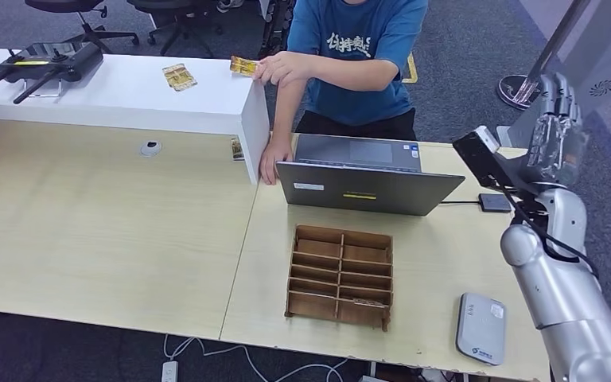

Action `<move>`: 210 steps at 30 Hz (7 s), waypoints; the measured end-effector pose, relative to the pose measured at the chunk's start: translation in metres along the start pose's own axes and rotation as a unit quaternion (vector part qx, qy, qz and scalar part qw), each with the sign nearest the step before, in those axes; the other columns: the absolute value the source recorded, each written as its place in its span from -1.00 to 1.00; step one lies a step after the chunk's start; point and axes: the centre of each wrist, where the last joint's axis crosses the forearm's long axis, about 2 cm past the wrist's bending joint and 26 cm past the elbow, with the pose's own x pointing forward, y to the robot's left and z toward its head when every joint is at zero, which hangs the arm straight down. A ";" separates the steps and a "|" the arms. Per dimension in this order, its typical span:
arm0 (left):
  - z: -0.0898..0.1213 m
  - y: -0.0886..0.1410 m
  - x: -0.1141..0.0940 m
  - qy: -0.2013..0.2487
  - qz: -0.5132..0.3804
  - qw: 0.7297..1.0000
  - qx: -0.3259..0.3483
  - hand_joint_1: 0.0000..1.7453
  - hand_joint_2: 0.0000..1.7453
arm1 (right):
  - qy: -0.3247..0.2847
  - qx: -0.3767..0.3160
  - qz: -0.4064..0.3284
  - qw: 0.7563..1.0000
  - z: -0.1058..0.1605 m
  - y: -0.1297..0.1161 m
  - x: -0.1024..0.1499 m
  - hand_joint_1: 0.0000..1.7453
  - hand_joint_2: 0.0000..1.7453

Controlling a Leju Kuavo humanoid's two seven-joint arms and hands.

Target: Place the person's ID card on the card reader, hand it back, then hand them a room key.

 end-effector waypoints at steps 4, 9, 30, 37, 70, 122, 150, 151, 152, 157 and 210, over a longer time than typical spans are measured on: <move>-0.002 -0.006 0.000 -0.002 0.008 1.000 0.001 -1.00 -1.00 | 0.008 -0.020 -0.037 0.999 0.018 -0.007 -0.017 -1.00 1.00; -0.004 -0.015 -0.001 -0.007 0.025 1.000 0.002 -1.00 -1.00 | 0.011 -0.028 -0.094 0.995 0.046 -0.016 -0.035 -1.00 1.00; -0.012 -0.059 -0.007 -0.019 0.092 0.996 -0.001 -1.00 -1.00 | -0.033 -0.025 -0.133 0.990 0.204 -0.054 -0.061 -1.00 1.00; -0.013 -0.060 -0.007 -0.020 0.095 0.995 -0.002 -1.00 -1.00 | -0.034 -0.024 -0.133 0.990 0.213 -0.058 -0.061 -1.00 1.00; -0.016 -0.078 -0.006 -0.033 0.162 0.986 0.006 -1.00 -1.00 | 0.014 0.073 -0.253 0.965 0.330 -0.008 0.032 -1.00 1.00; -0.014 -0.062 -0.004 -0.031 0.133 0.991 -0.001 -1.00 -1.00 | -0.152 0.169 -0.223 0.948 0.332 0.057 0.109 -1.00 1.00; -0.013 -0.056 -0.004 -0.019 0.122 0.992 0.003 -1.00 -1.00 | -0.171 0.167 0.056 0.969 0.337 0.076 0.090 -1.00 1.00; -0.012 -0.056 -0.004 -0.019 0.121 0.992 0.003 -1.00 -1.00 | -0.175 0.165 0.059 0.969 0.334 0.077 0.090 -1.00 1.00; -0.012 -0.055 -0.004 -0.019 0.119 0.993 0.003 -1.00 -1.00 | -0.178 0.162 0.062 0.969 0.331 0.077 0.090 -1.00 1.00; -0.012 -0.053 -0.004 -0.018 0.112 0.994 0.002 -1.00 -1.00 | -0.189 0.149 0.070 0.968 0.319 0.079 0.091 -1.00 1.00; -0.014 -0.066 -0.004 -0.019 0.150 0.988 0.009 -1.00 -1.00 | -0.176 0.241 0.085 0.951 0.289 0.053 0.077 -1.00 1.00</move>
